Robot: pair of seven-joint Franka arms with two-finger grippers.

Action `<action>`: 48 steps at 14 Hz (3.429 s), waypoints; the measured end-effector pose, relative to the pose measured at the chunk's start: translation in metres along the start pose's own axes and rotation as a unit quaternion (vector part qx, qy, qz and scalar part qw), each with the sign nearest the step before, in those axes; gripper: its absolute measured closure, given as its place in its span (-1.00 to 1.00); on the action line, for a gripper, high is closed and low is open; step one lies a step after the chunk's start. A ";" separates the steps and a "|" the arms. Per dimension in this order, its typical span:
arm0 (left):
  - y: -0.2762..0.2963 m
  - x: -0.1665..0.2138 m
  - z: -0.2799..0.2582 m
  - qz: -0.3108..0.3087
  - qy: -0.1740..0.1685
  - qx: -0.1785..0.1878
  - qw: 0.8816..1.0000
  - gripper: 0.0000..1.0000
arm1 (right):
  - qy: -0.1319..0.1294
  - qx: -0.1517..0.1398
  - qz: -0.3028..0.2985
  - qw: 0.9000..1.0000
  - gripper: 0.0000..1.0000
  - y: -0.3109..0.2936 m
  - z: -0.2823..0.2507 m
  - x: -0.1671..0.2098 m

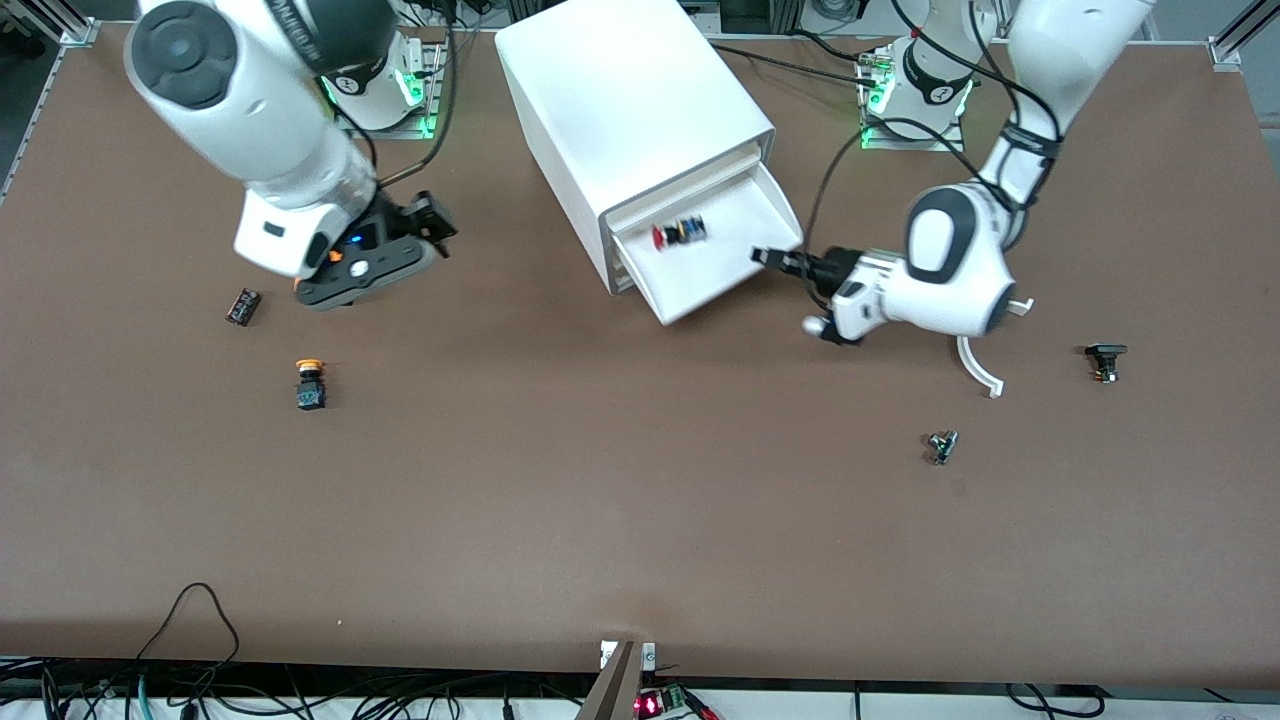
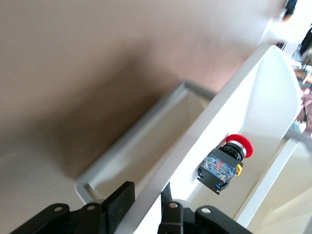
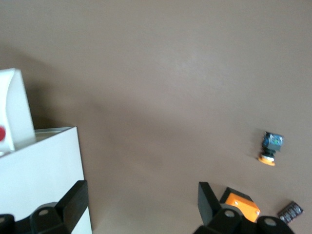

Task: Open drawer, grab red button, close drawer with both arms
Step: 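Pull the drawer open with the left gripper while the right gripper approaches, then lower the right gripper into the drawer while the left gripper withdraws, then grasp the red push button in the drawer with the right gripper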

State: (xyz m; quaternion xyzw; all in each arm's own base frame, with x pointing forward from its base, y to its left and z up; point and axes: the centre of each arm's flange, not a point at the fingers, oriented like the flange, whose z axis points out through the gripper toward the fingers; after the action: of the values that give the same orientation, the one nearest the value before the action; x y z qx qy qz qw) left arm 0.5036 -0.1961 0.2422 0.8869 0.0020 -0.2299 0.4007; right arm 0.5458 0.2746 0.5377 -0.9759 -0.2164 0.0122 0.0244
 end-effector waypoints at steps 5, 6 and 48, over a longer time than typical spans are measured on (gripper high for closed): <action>0.009 0.017 -0.043 0.021 0.088 0.049 0.995 -0.45 | 0.030 0.002 -0.108 0.994 -1.00 -0.094 0.013 0.035; 0.013 0.018 -0.076 0.028 0.120 0.060 0.991 -0.63 | 0.037 0.003 -0.128 0.991 -1.00 -0.118 0.017 0.042; 0.110 -0.139 -0.350 -0.088 0.224 0.380 0.893 -1.00 | -0.011 0.057 -0.548 0.834 -0.93 -0.324 0.224 0.053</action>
State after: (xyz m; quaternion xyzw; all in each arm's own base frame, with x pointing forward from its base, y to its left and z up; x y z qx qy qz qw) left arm 0.5422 0.0032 0.5780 0.9957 0.0825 -0.0432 0.0000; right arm 0.4497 0.5994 0.3301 -0.6940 -0.7152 0.0201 0.0803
